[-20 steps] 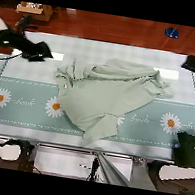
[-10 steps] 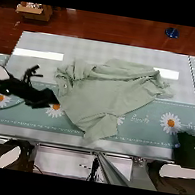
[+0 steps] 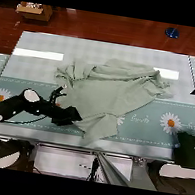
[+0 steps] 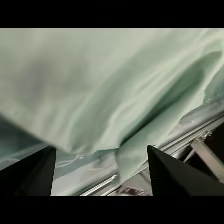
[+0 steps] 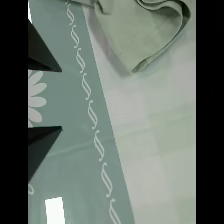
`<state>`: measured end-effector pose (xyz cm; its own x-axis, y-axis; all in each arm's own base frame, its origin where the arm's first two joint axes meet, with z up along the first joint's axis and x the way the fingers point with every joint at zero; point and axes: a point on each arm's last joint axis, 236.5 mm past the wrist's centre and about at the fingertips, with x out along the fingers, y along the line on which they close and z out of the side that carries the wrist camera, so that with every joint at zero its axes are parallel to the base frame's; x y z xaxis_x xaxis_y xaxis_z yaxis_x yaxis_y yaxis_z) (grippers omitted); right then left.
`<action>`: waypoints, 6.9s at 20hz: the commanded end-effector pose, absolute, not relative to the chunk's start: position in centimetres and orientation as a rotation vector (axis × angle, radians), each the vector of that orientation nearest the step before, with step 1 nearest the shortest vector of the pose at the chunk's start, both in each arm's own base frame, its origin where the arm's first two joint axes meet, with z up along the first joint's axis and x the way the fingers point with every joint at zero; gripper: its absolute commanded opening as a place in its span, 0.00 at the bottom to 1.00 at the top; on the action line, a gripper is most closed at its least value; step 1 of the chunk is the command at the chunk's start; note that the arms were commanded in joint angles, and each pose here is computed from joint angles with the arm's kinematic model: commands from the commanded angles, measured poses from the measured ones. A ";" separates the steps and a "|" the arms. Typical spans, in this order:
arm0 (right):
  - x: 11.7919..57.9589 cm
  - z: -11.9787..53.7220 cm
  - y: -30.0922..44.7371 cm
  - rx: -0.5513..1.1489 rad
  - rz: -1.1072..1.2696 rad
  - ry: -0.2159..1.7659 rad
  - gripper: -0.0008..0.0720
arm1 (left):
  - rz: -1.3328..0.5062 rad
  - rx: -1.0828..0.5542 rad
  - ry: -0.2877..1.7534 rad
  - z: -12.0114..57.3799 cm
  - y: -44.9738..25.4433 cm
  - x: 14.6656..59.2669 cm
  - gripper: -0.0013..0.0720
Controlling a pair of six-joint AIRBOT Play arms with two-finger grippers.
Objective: Fold the shirts.
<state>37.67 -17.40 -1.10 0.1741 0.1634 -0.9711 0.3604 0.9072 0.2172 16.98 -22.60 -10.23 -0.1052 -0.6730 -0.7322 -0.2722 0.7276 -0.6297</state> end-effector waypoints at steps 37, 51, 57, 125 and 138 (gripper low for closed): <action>44.8 -3.1 -7.6 0.598 0.296 1.210 0.05 | -0.631 -0.724 0.996 3.9 -24.8 29.5 0.05; 31.6 50.5 1.3 0.230 0.269 -0.049 0.05 | -0.622 -0.273 -0.313 54.5 -12.3 19.2 0.05; 19.5 54.7 3.6 0.123 0.088 -0.218 0.05 | -0.668 -0.151 -0.391 59.4 -14.7 9.2 0.05; 47.5 -6.8 -2.6 0.280 0.046 1.399 0.05 | -0.420 -0.524 1.417 -7.5 -10.4 42.3 0.05; 42.4 1.9 -8.6 0.081 -0.015 1.442 0.60 | -0.320 -0.564 1.559 -1.9 -2.6 35.8 0.60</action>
